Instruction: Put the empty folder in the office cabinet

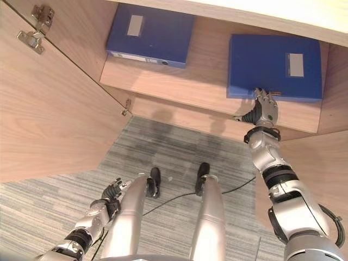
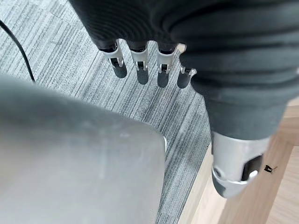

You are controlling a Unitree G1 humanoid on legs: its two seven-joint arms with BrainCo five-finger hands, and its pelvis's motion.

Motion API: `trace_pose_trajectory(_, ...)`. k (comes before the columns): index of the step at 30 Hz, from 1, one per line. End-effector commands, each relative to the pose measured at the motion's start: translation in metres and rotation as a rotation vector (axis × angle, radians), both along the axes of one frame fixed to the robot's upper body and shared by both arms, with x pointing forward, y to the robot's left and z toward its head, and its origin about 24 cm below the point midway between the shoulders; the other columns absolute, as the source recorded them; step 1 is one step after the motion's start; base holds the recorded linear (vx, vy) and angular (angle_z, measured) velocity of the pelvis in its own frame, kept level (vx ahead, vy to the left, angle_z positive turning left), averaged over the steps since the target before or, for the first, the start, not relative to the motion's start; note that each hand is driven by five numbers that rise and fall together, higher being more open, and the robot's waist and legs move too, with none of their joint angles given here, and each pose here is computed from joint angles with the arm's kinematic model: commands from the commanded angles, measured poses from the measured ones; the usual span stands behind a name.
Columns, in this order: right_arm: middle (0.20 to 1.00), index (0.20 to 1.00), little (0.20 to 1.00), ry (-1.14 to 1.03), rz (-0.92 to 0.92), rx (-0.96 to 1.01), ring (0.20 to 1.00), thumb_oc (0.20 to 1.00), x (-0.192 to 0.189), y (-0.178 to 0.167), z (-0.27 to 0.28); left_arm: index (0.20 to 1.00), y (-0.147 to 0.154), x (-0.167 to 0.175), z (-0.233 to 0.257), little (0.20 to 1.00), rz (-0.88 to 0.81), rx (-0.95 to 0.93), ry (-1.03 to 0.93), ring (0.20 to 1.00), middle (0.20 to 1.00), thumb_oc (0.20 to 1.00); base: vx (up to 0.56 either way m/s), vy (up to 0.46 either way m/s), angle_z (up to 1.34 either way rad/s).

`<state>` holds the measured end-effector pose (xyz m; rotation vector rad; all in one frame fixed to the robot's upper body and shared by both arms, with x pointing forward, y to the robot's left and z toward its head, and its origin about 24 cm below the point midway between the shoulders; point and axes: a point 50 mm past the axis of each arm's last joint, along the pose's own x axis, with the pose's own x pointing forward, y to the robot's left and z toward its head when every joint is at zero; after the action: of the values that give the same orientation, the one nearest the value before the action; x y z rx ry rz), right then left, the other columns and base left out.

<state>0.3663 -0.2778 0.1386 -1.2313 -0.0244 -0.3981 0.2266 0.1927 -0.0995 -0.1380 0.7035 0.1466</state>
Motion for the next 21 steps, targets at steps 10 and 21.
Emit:
trace_pose_trajectory(10, 1.000, 1.000, 1.000, 0.226, 0.137, -0.040, 1.000, 1.000, 0.017, 0.017, 0.003, 1.000, 0.020, -0.024, -0.018, 1.000, 0.040, 0.026, 0.138, 1.000, 1.000, 1.000, 0.00, 0.000, 0.00)
trace_pose_trajectory(21, 1.000, 1.000, 1.000, 0.385, 0.190, 0.024, 1.000, 1.000, 0.033, 0.039, -0.001, 1.000, 0.026, -0.018, -0.016, 1.000, 0.004, 0.053, 0.153, 1.000, 1.000, 1.000, 0.00, 0.000, 0.00)
